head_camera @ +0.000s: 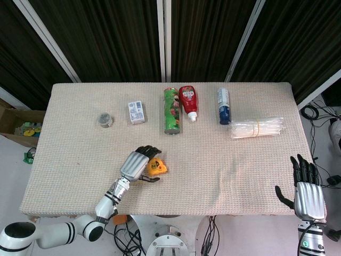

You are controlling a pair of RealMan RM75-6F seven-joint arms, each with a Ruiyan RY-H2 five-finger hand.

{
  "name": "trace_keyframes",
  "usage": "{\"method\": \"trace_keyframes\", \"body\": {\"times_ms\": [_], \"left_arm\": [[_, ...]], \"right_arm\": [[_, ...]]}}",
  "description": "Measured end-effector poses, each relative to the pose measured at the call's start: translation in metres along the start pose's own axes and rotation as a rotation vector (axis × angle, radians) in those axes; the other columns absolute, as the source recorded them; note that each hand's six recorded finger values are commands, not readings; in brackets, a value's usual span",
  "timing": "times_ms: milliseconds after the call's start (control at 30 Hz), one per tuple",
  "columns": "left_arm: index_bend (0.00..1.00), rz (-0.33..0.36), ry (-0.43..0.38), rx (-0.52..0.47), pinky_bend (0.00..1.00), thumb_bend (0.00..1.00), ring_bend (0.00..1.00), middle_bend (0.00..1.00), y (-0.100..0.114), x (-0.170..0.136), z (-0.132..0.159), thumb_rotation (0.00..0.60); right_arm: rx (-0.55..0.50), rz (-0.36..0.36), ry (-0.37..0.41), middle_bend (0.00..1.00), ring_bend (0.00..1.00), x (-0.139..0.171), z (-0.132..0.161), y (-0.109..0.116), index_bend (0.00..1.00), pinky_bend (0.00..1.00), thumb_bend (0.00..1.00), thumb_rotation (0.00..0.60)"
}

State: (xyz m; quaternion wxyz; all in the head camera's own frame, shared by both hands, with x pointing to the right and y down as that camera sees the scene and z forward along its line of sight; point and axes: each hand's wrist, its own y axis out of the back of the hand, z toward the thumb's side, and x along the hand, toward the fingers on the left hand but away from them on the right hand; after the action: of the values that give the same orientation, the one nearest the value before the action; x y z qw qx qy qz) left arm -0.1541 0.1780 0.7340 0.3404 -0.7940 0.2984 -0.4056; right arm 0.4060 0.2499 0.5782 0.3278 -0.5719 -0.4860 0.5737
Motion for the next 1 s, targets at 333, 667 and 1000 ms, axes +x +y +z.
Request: {"method": "trace_keyframes", "body": {"times_ms": [333,667,1000], "left_arm": [[0.22,-0.015,0.004,0.001,0.26,0.03,0.19,0.23,-0.004,-0.0009,-0.0008,0.373],[0.28,-0.005,0.002,0.015,0.34,0.03,0.25,0.28,-0.0038,0.0013,0.0,0.401],[0.36,0.003,0.012,0.011,0.42,0.05,0.31,0.35,-0.0025,0.0045,-0.0014,0.426]], "right_arm": [[0.002,0.004,0.006,0.0,0.0,0.0002,0.0026,-0.0014,0.0,0.0,0.24,0.6],[0.001,0.008,0.006,0.0,0.0,0.0003,0.003,-0.0031,0.0,0.0,0.25,0.6],[0.002,0.01,0.0,0.0,0.0,0.0006,0.0011,-0.0039,0.0,0.0,0.27,0.6]]}}
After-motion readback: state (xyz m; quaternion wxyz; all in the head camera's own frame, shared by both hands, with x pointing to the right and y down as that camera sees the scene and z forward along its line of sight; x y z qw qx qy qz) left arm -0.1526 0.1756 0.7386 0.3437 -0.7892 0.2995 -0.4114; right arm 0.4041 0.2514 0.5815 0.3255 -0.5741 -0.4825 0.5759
